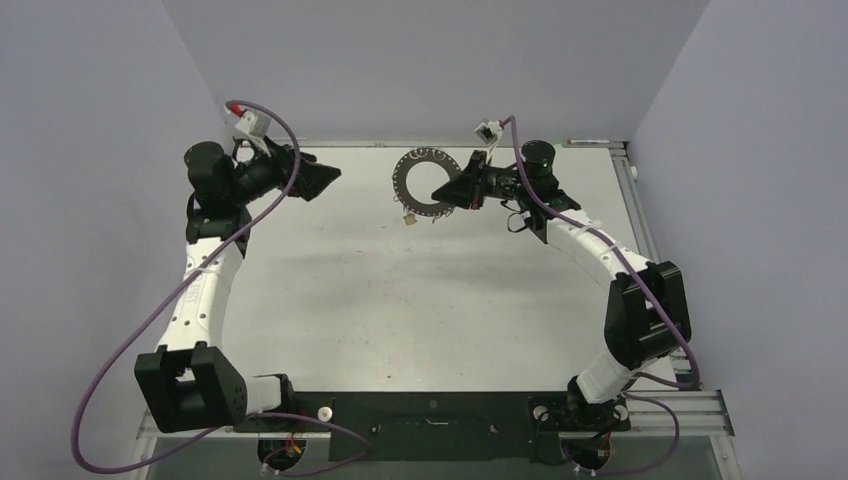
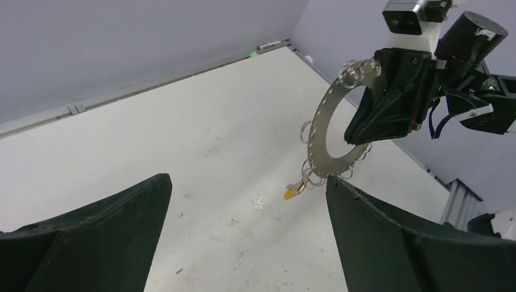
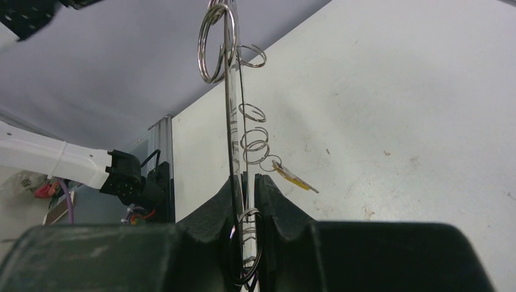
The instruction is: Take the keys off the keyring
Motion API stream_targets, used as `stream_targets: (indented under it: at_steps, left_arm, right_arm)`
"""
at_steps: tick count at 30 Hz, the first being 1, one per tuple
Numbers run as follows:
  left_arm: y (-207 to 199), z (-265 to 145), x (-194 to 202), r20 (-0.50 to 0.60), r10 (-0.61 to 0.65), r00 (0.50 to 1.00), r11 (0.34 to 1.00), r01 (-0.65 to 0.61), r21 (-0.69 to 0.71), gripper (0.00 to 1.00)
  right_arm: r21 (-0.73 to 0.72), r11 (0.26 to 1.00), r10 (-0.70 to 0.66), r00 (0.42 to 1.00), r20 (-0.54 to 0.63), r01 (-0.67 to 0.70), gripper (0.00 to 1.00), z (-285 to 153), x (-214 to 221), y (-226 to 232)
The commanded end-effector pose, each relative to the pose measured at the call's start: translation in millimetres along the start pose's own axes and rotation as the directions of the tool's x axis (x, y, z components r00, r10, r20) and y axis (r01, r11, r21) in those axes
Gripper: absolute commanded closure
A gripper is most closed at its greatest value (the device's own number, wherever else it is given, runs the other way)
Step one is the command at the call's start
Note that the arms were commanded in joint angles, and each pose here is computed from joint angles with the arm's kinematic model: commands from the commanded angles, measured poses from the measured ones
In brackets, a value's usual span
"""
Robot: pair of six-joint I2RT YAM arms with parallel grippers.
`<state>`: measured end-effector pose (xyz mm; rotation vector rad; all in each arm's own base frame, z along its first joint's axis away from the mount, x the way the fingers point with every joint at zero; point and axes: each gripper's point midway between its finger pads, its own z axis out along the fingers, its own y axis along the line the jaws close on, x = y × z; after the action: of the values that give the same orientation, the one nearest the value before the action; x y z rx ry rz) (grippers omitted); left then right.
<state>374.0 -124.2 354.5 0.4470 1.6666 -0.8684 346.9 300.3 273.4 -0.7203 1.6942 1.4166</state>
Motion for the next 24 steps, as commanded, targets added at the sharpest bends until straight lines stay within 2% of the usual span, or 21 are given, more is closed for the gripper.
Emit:
stream_targets:
  at_steps: [1, 4, 7, 11, 16, 24]
  left_arm:
    - [-12.4, -20.7, -32.9, 0.236, -0.167, 0.957, 0.975, 0.125, 0.182, 0.04]
    - [7.9, -17.9, -20.7, 0.208, -0.248, 0.946, 0.965, 0.223, 0.136, 0.04]
    - [10.5, -14.9, 0.0, 0.145, -0.238, 0.961, 0.969, 0.224, 0.106, 0.04]
    - [-12.0, -9.4, 40.5, 0.114, -0.159, 0.981, 0.975, 0.139, 0.171, 0.04]
    - [-39.1, 9.7, 89.0, 0.097, -0.118, 0.988, 0.965, 0.091, 0.246, 0.04]
    - [-79.3, 44.7, 121.8, 0.074, 0.02, 0.997, 0.918, -0.048, 0.394, 0.04]
  right_arm:
    - [-0.015, 0.992, -0.125, 0.99, 0.066, 0.126, 0.95, -10.5, -50.3, 30.6]
    - [-0.002, 0.992, -0.125, 0.989, 0.073, 0.126, 0.95, -11.7, -58.9, 33.2]
    - [-0.002, 0.994, -0.112, 0.99, 0.086, 0.112, 0.95, -11.2, -65.3, 35.9]
    - [-0.013, 0.994, -0.106, 0.989, 0.1, 0.108, 0.95, -9.7, -70.3, 37.9]
    - [-0.036, 0.996, -0.082, 0.991, 0.106, 0.086, 0.95, -7.5, -73.7, 42.9]
    - [-0.07, 0.996, -0.046, 0.993, 0.108, 0.054, 0.95, -4.8, -69.4, 46.7]
